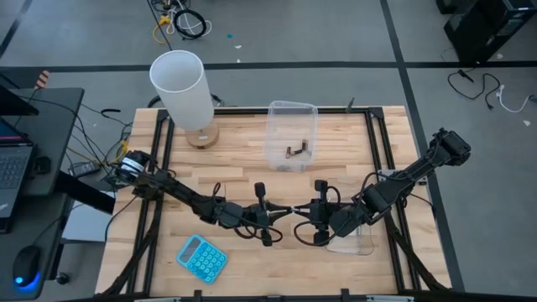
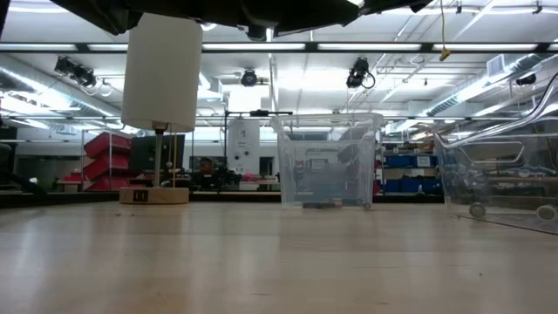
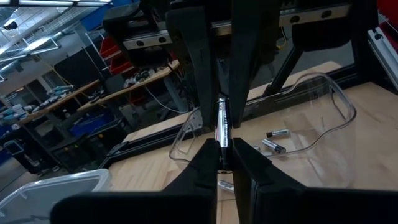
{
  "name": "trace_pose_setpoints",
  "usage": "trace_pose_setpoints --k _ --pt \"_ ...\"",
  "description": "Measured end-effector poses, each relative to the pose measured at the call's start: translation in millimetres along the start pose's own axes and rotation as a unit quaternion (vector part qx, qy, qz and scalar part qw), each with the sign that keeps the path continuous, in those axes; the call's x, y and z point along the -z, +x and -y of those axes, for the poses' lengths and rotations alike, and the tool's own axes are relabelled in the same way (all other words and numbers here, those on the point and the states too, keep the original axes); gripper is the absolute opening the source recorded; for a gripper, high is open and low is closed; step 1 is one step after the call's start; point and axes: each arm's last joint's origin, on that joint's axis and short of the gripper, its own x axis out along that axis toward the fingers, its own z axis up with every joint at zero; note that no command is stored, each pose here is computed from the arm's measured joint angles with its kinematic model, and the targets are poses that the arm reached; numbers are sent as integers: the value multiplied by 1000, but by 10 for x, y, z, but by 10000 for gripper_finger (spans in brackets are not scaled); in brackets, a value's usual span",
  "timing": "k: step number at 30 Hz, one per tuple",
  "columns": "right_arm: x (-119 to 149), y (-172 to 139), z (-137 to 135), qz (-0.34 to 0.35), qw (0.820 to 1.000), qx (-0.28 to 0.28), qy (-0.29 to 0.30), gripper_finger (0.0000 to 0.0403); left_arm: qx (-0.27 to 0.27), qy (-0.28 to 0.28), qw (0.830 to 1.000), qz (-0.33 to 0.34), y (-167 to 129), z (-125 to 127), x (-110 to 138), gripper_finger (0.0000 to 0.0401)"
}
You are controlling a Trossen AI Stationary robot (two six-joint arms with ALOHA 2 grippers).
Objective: Sort batteries
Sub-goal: Put the silver battery into the bottom transparent bin
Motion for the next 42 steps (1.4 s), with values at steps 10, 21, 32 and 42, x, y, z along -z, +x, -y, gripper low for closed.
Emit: trace_pose_setpoints --k 10,21,32,42 --pt "0 0 0 0 1000 0 3 27 0 -11 1000 0 0 -1 -1 76" --pt "21 0 4 -9 1000 2 0 27 5 -22 1000 -15 -1 11 31 110" --pt "109 -21 -2 -46 999 7 17 28 9 -30 997 -75 -37 76 145 112" --pt "101 -176 -11 -118 992 -13 48 28 -22 -19 995 -91 -67 98 155 112"
